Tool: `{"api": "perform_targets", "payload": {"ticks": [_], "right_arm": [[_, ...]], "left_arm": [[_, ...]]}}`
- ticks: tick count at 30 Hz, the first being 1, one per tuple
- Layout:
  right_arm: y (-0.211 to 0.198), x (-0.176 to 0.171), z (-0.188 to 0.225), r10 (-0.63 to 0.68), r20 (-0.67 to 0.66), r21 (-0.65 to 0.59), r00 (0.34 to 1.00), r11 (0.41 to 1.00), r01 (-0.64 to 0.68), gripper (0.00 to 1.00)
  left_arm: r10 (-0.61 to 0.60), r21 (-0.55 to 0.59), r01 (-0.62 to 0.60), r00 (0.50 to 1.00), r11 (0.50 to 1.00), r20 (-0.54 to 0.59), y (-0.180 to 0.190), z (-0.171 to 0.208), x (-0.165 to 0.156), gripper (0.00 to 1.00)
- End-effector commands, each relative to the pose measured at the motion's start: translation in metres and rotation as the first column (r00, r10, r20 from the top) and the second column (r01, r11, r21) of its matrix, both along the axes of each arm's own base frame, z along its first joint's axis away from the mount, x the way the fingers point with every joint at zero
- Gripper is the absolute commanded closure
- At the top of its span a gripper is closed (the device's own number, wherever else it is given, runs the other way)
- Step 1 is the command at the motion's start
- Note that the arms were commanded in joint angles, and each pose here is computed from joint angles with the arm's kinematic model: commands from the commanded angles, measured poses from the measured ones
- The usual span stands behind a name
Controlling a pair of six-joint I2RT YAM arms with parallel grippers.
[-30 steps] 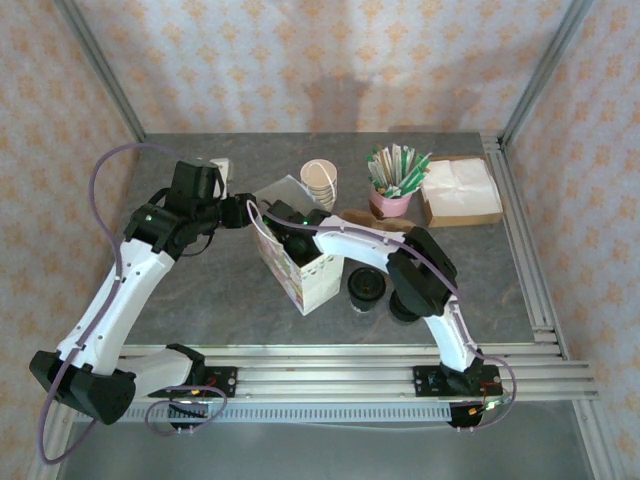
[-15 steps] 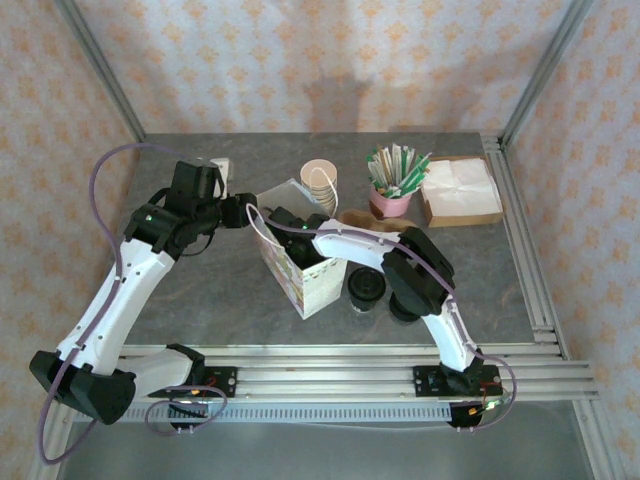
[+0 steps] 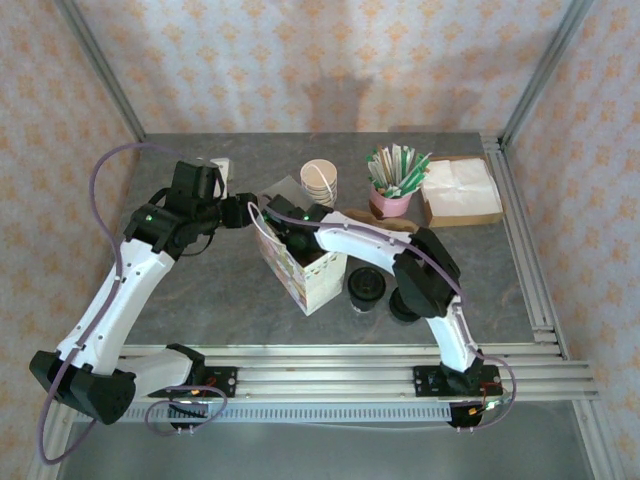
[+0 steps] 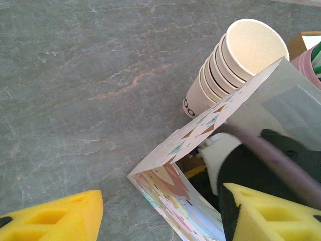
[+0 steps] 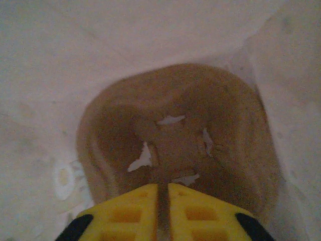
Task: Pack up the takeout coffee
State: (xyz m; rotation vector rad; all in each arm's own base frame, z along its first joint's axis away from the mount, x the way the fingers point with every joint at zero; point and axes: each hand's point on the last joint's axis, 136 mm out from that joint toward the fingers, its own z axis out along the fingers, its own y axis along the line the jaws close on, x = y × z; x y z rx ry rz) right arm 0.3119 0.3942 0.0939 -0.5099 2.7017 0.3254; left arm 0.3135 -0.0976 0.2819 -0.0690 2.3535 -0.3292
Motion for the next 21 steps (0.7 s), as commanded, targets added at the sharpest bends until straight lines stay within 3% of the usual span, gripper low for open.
{"api": "perform_targets", "payload": {"ticks": [1,11,21], "right_arm": [[-0.003,0.006,0.053,-0.042,0.073,0.065,0.996,0.997,0.037,0.83],[-0.012,0.0,0.148,-0.077,0.176,0.226,0.981,0.973,0.036,0.74],[-0.026,-0.017,0.248,-0.027,0.302,0.336,0.953,0.938,-0.08,0.65]], "left_arm": [[-0.004,0.0,0.004,1.0,1.0,-0.002,-0.003,-0.002,0.002,0.36],[0.041,0.011,-0.041,0.999,0.999,0.023,0.004,0.008,0.004,0.35],[0.064,-0.031,-0.063,0.997,0.998,0.041,0.0,0.01,0.016,0.34]]}}
